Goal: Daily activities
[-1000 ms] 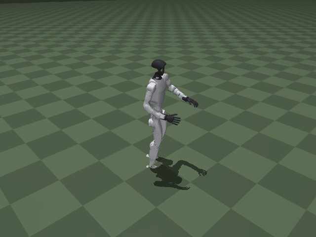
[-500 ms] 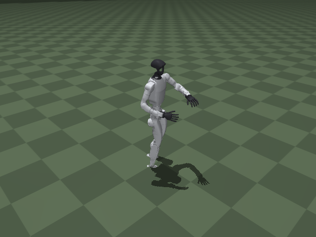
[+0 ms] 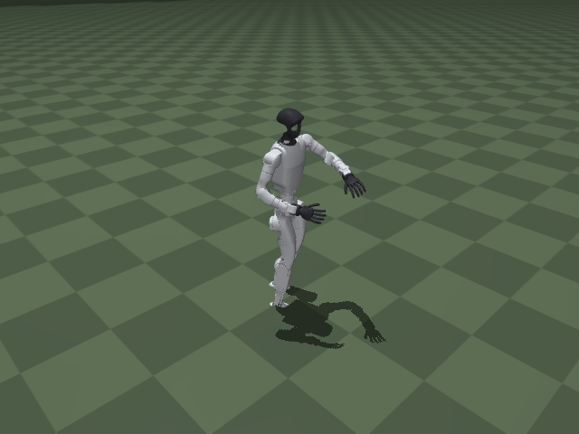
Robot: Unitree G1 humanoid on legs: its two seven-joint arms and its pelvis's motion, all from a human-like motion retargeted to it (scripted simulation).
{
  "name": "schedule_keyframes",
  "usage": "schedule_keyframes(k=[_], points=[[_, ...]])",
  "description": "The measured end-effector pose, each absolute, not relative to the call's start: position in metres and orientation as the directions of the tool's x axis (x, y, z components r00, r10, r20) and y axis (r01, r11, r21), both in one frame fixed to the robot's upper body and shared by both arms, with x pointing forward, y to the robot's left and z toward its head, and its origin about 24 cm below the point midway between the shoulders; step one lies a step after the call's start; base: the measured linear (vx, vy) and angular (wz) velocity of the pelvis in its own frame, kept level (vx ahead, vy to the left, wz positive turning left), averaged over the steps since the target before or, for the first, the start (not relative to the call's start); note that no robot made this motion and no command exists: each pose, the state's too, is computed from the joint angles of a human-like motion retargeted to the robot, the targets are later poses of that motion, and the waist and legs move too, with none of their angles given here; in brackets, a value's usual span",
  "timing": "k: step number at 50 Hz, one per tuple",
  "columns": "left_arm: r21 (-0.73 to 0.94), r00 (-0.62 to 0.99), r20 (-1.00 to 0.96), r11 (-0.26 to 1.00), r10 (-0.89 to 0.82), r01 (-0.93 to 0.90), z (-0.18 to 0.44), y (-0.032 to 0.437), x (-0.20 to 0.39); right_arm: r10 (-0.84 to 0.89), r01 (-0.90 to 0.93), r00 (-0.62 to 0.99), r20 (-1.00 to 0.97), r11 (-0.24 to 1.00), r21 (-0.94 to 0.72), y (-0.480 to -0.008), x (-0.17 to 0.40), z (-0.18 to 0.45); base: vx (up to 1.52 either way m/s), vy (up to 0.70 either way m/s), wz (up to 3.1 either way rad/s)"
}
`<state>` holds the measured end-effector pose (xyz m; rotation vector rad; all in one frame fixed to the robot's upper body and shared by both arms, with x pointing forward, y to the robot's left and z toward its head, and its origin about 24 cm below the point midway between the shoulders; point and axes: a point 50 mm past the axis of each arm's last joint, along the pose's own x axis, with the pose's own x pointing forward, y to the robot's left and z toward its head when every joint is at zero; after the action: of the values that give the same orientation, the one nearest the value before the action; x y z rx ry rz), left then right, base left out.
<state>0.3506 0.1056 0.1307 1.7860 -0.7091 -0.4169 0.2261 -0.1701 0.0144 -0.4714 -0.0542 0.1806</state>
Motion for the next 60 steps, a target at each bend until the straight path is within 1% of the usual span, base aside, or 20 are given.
schedule_keyframes(k=[15, 30, 47, 60], points=[[0.922, 0.764, 0.010, -0.290, -0.645, -0.257, 0.129, 0.108, 0.354, 0.176, -0.145, 0.984, 0.020, 0.865, -0.480, -0.172, 0.229, 0.017, 0.00, 0.00, 0.00], [0.910, 0.754, -0.009, -0.318, -0.657, -0.266, 0.128, 0.106, 0.353, 0.199, -0.153, 0.980, 0.030, 0.834, -0.531, -0.171, 0.227, 0.018, 0.00, 0.00, 0.00], [0.867, 0.749, -0.086, -0.420, -0.656, -0.268, 0.124, 0.111, 0.353, 0.265, -0.185, 0.963, 0.041, 0.766, -0.616, -0.166, 0.227, 0.022, 0.00, 0.00, 0.00], [0.842, 0.711, -0.105, -0.443, -0.695, -0.309, 0.126, 0.109, 0.347, 0.339, -0.228, 0.939, 0.048, 0.722, -0.653, -0.158, 0.229, 0.028, 0.00, 0.00, 0.00]])
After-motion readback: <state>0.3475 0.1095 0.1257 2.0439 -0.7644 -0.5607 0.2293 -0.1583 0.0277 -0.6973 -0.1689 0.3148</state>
